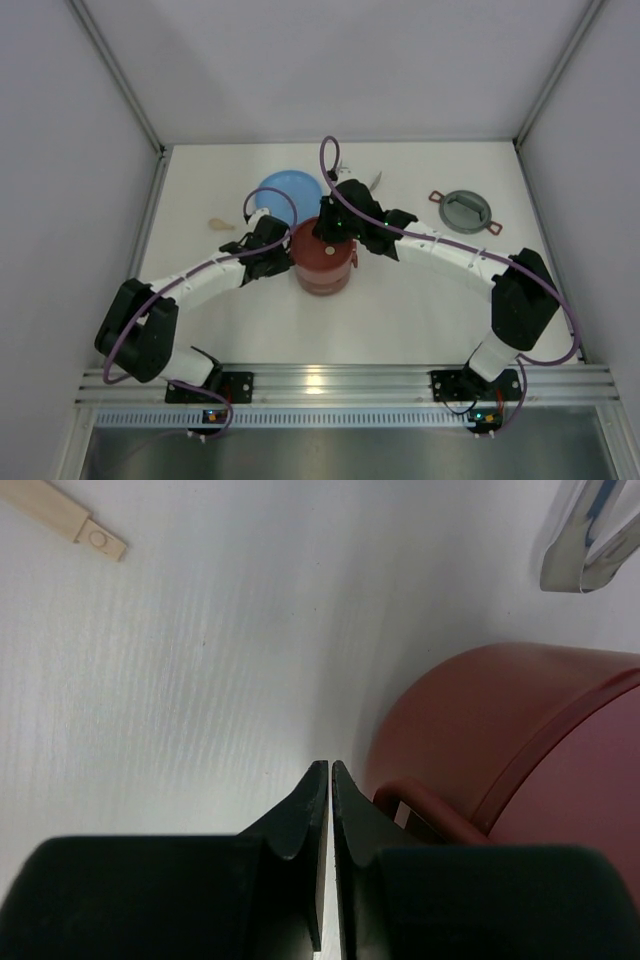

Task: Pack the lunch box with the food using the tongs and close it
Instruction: Close the fastener on the packing box.

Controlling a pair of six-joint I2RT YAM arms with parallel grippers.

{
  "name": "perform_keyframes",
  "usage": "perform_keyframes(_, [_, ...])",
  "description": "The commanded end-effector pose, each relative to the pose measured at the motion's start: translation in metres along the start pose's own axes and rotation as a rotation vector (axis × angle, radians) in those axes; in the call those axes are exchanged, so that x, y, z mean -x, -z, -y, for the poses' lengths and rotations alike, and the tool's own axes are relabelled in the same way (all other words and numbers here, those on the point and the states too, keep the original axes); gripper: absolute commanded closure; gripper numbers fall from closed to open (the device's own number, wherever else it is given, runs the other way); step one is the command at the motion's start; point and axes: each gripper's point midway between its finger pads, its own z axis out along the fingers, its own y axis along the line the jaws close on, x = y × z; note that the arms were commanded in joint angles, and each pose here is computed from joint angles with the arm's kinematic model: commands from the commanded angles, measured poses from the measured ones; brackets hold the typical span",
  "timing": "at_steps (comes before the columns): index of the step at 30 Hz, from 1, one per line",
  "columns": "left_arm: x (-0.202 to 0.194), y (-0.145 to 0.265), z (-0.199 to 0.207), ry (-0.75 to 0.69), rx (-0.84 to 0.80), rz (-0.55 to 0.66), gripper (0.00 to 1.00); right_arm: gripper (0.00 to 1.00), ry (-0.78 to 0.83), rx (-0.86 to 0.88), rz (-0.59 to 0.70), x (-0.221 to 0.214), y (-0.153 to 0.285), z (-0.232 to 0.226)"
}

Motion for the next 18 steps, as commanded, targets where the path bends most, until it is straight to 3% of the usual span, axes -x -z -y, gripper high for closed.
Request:
perform_keyframes(1, [0.020, 0.011, 0.021, 0.021, -0.101, 0.075, 0.91, 0.96, 0.049, -0.207, -0.238, -0.075, -0.009, 0.067])
perform_keyframes(11, [0.027, 0.035, -0.035, 0.082, 0.064, 0.119, 0.89, 0.97, 0.046, -0.208, -0.241, -0.075, -0.010, 0.067])
perform_keyframes(18, [0.047, 0.034, -0.039, 0.097, 0.067, 0.141, 0.90, 1.00, 0.042, -0.215, -0.247, -0.077, -0.011, 0.068])
